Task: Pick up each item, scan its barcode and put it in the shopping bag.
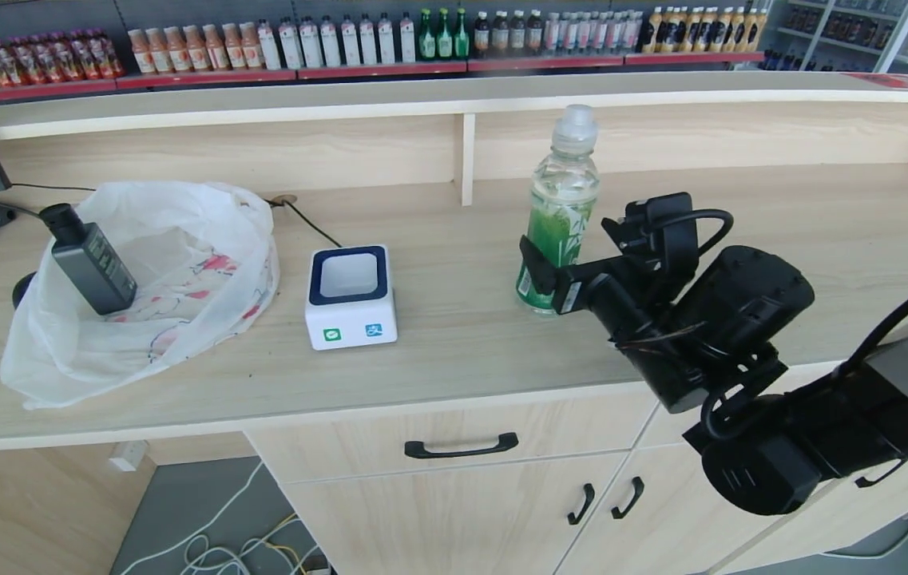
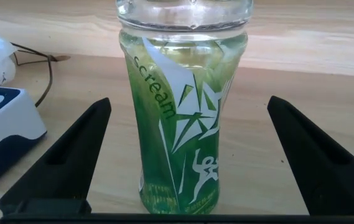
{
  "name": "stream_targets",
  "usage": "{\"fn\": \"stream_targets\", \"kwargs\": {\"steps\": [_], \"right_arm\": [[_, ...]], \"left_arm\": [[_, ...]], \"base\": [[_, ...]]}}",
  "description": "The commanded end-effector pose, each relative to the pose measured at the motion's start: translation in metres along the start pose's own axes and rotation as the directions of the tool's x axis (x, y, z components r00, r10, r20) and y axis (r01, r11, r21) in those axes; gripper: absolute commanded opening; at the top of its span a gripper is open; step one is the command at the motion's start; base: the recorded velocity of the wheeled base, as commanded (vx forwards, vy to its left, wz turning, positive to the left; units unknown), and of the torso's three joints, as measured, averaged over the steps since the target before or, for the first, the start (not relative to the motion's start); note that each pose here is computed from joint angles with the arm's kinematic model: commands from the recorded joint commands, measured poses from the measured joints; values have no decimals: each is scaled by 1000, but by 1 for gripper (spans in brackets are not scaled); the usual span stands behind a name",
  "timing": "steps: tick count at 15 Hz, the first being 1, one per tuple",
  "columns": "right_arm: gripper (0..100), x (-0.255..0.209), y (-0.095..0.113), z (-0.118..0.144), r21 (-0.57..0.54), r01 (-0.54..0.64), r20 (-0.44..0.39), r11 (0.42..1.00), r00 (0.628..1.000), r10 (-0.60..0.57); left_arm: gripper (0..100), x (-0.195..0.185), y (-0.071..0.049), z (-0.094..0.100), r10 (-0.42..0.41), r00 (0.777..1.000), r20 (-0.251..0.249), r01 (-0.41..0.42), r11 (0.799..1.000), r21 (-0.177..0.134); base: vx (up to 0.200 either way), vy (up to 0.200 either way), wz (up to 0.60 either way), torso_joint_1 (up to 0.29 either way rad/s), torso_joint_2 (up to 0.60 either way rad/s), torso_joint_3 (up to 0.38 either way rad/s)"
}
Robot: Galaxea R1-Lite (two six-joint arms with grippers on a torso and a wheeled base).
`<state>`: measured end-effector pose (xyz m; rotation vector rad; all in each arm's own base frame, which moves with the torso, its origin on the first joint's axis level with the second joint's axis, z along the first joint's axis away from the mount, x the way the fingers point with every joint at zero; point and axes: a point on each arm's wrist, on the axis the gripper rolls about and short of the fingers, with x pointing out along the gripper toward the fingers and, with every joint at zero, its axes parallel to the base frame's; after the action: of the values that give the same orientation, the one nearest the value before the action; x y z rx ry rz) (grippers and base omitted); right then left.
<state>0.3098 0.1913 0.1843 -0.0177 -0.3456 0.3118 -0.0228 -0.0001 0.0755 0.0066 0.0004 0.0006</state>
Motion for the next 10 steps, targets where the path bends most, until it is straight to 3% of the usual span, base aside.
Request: {"fn": "stream_targets", "kwargs": {"steps": [1, 10], "right_arm": [[100, 9, 2, 1, 0, 0, -4, 1000, 1000, 0], [100, 40, 6, 0, -6, 5, -30, 1000, 1000, -5]], "left_arm": [[100, 0, 0, 0, 1, 1000, 0, -1, 1000, 0], [100, 0, 0, 0, 1, 1000, 0, -1, 1000, 0]], "base": [[0, 0, 0, 0, 0, 0], [0, 0, 0, 0, 0, 0]]}}
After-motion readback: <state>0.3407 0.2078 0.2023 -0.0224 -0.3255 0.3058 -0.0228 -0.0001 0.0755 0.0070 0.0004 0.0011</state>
